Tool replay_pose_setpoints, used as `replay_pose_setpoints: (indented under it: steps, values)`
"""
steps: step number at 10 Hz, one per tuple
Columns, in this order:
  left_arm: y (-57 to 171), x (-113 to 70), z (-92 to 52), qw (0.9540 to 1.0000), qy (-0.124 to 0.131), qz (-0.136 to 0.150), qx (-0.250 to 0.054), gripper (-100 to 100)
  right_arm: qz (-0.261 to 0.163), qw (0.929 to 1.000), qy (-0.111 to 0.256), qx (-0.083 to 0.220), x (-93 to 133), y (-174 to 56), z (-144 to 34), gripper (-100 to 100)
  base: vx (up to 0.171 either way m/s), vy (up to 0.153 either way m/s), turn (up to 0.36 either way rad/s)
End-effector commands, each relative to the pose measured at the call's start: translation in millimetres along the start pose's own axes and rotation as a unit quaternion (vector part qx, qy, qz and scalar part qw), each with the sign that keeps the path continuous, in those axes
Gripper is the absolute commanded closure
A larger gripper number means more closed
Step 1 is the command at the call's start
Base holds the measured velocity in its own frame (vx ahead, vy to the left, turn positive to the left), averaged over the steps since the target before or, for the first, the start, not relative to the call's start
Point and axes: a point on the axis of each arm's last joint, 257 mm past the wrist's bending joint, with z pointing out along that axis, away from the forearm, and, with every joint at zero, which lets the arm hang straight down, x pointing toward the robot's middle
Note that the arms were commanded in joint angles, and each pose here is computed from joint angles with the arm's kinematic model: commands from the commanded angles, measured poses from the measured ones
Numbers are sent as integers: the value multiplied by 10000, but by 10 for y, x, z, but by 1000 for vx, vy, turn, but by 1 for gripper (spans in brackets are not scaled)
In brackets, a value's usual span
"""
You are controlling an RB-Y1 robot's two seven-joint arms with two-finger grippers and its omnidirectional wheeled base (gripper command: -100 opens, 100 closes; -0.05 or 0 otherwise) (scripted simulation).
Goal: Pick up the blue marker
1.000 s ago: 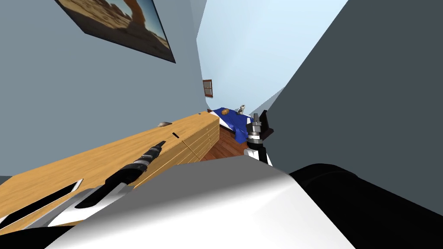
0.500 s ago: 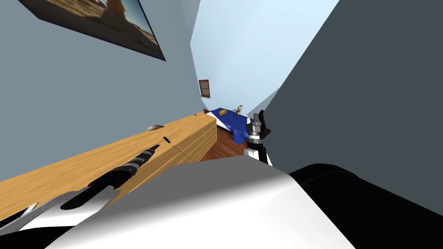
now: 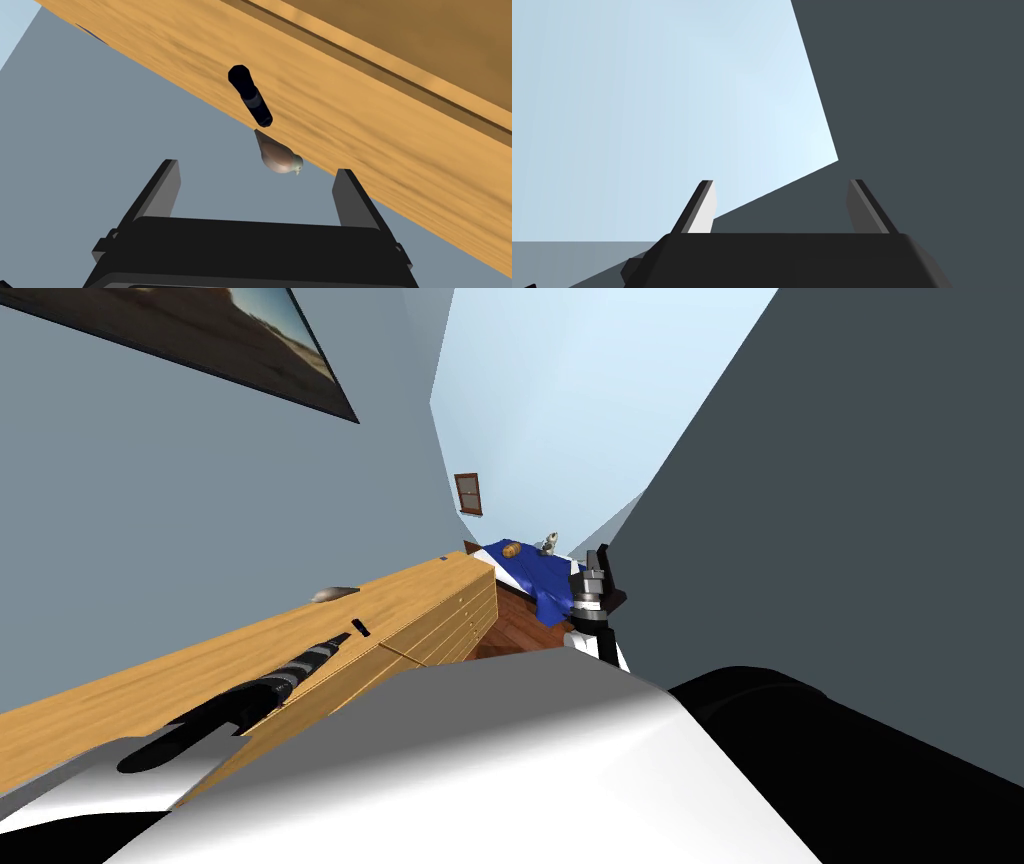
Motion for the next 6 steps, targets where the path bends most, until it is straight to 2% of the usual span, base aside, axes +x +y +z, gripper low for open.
replay_pose_setpoints:
  steps: [1,3,6]
  values:
    - [234,-99,14,9993,-19,168,-344,-100,0,10000,0,0,0,0,0,0,171,-71,-26]
    - [516,-178,8,9967,-29,340,-734,-100,0,10000,0,0,0,0,0,0,189,-52,-17]
    - [912,-271,-37,9903,-27,547,-1275,-100,0,10000,0,0,0,0,0,0,186,-58,-14]
